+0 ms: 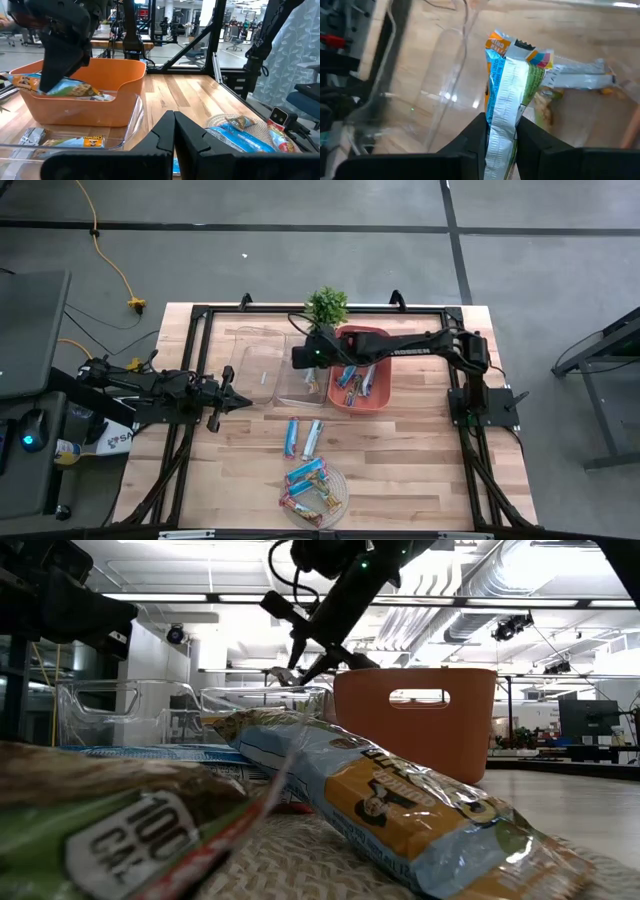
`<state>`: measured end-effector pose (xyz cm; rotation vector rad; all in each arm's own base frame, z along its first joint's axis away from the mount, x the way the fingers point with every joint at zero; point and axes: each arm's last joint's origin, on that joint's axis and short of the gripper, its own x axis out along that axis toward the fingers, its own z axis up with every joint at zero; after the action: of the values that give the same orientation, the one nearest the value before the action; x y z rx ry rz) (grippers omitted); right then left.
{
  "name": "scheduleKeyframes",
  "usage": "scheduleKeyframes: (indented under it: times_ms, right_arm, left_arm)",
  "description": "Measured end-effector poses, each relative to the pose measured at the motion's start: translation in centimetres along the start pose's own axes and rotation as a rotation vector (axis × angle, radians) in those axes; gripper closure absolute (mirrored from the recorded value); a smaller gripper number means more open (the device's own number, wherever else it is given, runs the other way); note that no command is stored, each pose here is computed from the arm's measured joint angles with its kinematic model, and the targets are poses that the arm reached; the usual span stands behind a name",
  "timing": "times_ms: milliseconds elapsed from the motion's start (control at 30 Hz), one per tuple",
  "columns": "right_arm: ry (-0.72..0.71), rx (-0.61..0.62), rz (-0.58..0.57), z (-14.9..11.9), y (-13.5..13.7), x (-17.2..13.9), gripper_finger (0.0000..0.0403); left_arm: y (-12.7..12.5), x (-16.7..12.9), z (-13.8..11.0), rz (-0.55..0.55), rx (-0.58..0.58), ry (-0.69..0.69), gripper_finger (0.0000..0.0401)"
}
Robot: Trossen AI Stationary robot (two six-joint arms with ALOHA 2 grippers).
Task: Pick and place Granola Bars by type
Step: Put the middle yellow granola bar into the right transparent bin, then put the top yellow granola bar into the right transparent bin
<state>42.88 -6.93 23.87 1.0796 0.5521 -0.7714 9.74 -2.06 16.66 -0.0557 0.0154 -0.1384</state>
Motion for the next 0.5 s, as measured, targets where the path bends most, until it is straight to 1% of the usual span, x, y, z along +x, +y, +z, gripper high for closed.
scheduleKeyframes:
  times_ms: [167,500]
  right_arm:
    - [0.028,-0.005,-0.083,-0.87,-0.58,-0.19,0.0328]
    - [0.053,-0.032,-0.089,-1.07,-0.66,-0.22,0.0279]
  left_arm:
    - [0.0,0.0,0.01,0.0,0.0,0.0,0.04]
    - [0.0,0.0,0.0,0.0,0.0,0.0,0.04]
